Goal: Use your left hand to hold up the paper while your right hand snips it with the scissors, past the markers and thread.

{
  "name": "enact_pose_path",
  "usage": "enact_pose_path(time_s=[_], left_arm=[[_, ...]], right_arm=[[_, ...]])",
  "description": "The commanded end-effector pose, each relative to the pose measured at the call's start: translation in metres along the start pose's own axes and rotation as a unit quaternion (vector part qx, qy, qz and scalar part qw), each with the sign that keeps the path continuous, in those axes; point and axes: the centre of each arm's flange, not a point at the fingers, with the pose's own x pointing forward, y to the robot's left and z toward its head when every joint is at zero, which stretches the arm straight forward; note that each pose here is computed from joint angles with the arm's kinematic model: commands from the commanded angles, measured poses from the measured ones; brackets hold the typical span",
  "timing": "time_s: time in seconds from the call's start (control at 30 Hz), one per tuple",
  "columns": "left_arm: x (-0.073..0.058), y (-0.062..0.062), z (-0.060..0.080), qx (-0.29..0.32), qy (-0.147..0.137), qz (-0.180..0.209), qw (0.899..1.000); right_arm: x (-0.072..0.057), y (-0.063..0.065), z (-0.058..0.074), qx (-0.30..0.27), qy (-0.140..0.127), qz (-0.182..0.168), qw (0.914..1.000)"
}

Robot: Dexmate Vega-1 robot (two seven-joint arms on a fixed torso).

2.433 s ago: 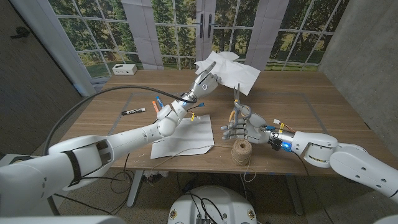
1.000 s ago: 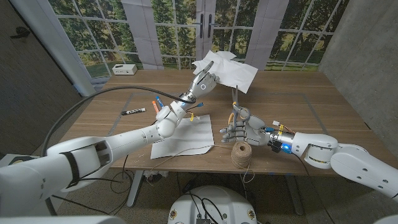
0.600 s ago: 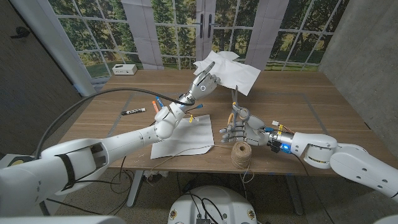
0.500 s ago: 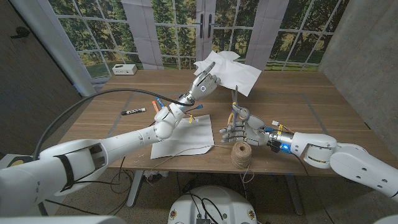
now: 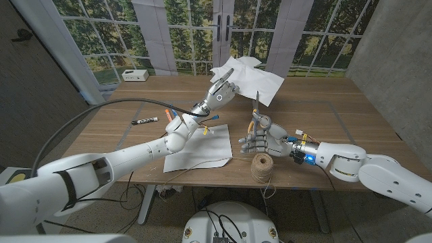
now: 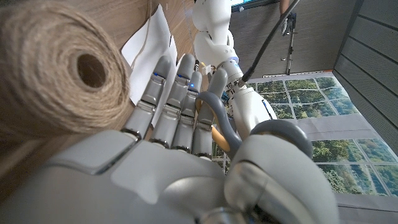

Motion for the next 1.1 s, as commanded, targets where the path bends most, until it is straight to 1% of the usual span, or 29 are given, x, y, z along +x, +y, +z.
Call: enact_pose_path(time_s=[0.03,0.43,1.1], left_arm=[[-0.003,0.0026,-0.0009,-0.001,-0.001,0.007,1.0],[-0.0035,0.0032,0.0003,-0.003,-0.001,0.009,1.0],[-0.0046,0.0032,0.001,-0.005,-0.003,0.009,1.0]], right_arm=[[-0.0001,0.0001,0.003,-0.001,-0.003,-0.003,1.0],[0.0024,-0.0004,0.0029,-0.003,-0.004,-0.003,1.0],[0.003,0.0001,0.0024,0.001,-0.008,-0.008,0.9999]])
